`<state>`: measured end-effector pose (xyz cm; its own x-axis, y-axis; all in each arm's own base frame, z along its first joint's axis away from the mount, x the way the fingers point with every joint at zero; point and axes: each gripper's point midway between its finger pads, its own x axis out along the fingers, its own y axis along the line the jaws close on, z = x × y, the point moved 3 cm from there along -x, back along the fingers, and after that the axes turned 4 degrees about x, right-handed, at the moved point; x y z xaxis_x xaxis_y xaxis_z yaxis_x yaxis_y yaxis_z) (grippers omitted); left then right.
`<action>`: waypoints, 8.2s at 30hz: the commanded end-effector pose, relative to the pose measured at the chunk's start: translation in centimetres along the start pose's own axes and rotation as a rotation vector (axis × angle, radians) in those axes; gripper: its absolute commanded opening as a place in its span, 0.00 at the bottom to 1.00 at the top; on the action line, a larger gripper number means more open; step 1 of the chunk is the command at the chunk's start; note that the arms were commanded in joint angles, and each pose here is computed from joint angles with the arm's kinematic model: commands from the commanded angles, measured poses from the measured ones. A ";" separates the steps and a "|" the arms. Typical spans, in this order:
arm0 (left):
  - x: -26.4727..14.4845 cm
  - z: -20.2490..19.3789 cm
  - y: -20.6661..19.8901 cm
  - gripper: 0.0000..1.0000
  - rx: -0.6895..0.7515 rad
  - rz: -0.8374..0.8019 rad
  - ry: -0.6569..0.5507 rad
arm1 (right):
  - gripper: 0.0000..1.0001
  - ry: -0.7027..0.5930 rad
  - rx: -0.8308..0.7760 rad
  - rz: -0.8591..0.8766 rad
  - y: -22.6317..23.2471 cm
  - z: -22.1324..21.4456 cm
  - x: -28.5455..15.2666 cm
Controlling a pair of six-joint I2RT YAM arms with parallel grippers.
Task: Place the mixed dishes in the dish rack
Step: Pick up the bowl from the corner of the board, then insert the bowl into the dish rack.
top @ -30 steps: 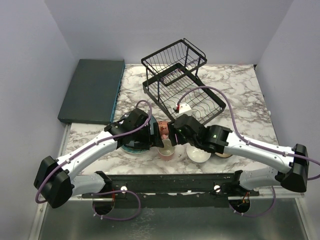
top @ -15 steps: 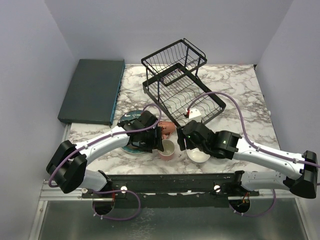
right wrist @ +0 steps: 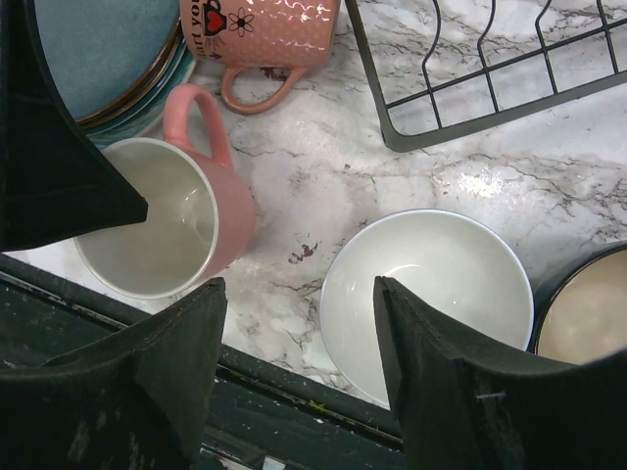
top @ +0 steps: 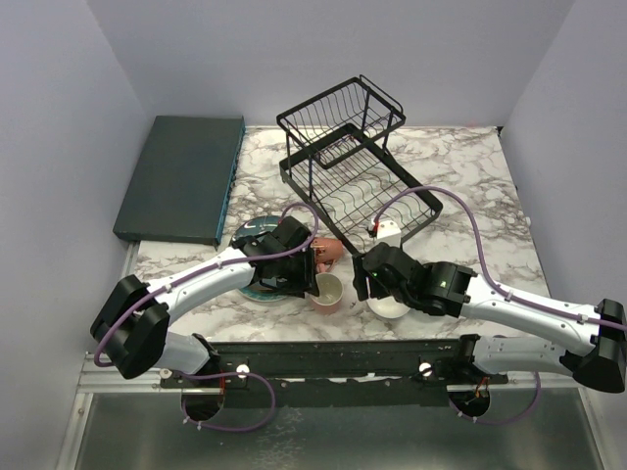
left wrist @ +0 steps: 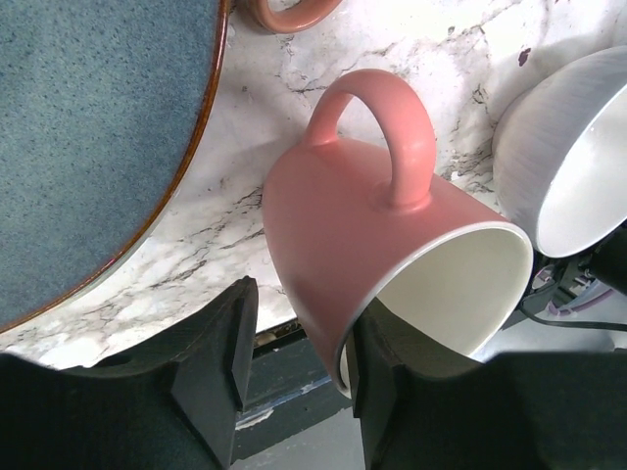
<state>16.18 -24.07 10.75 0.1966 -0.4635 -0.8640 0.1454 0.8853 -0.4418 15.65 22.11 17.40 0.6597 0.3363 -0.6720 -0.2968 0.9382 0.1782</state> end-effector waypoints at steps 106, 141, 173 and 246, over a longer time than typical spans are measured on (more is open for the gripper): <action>-8.5 4.3 -3.4 0.93 0.340 -0.130 -0.320 | 0.00 0.077 0.540 -0.324 -7.6 -4.4 -0.5; -9.4 7.1 -6.2 0.93 0.221 -0.118 -0.308 | 0.00 0.016 -0.032 -0.211 -1.1 9.1 -0.2; -8.2 8.6 -4.4 0.30 0.202 0.028 -0.337 | 0.00 0.019 -0.100 -0.149 2.7 11.1 0.6; -17.5 8.7 -2.7 0.00 0.059 -0.529 -0.525 | 1.00 -0.044 0.313 0.911 9.3 13.4 -4.6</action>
<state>21.18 -18.14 26.91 0.5218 -0.7496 -0.4072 0.3273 0.6167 -0.7159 19.38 30.40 30.20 0.3002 0.9245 -0.2348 -0.4992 0.3620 0.7873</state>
